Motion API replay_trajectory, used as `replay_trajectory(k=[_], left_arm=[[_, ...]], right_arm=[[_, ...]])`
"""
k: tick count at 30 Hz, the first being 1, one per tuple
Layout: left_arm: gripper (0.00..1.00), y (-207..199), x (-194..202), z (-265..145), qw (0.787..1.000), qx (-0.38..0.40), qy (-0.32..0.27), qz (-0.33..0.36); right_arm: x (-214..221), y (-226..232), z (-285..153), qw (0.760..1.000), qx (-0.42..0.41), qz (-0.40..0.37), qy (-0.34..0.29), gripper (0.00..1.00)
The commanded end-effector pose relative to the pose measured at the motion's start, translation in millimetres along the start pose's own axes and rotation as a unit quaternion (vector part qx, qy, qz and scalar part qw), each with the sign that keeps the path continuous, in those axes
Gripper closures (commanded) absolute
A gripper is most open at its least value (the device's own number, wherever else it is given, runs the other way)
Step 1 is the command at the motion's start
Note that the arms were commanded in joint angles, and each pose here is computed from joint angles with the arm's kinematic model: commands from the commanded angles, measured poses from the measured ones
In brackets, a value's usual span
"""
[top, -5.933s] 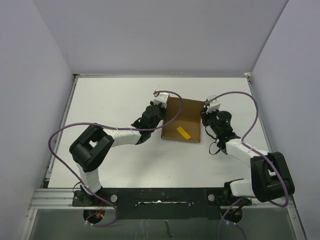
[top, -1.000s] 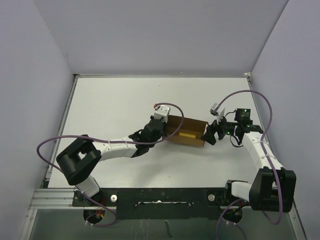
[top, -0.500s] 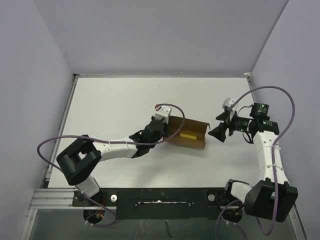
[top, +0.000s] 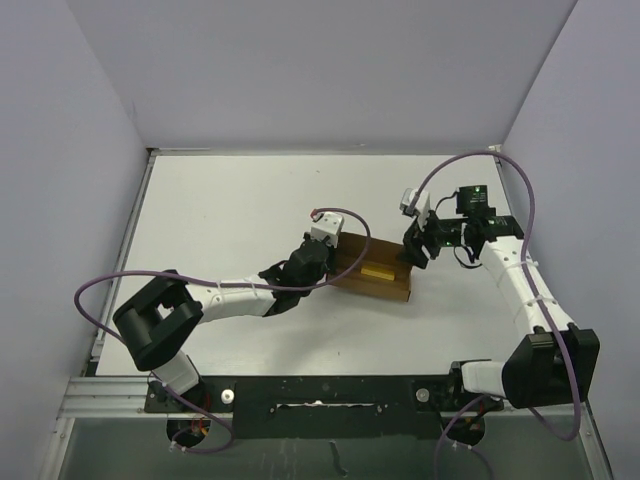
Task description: Fold the paper box
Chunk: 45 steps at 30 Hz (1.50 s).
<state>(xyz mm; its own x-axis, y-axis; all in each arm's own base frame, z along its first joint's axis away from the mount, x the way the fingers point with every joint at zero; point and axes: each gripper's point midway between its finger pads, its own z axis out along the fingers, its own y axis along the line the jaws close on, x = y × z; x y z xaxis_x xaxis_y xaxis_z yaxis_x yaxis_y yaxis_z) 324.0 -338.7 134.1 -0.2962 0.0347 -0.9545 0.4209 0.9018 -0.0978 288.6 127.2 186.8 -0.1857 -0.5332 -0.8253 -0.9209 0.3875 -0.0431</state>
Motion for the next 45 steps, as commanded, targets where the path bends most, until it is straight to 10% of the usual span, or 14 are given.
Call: replay_trajectory(k=[1, 22, 45], left_arm=[[1.0, -8.8, -19.2, -4.5, 0.999, 0.016, -0.031, -0.012], [1.0, -14.7, -25.7, -12.0, 0.999, 0.029, -0.029, -0.021], [0.49, 6.7, -34.5, -112.9, 0.994, 0.082, 0.035, -0.059]], right_arm=[[-5.5, -22.6, 2.4, 0.998, 0.046, -0.034, 0.025, 0.43], [2.8, -9.5, 3.9, 0.989, 0.072, -0.126, 0.032, 0.97], [9.9, 21.9, 6.4, 0.99, 0.025, -0.138, 0.012, 1.0]])
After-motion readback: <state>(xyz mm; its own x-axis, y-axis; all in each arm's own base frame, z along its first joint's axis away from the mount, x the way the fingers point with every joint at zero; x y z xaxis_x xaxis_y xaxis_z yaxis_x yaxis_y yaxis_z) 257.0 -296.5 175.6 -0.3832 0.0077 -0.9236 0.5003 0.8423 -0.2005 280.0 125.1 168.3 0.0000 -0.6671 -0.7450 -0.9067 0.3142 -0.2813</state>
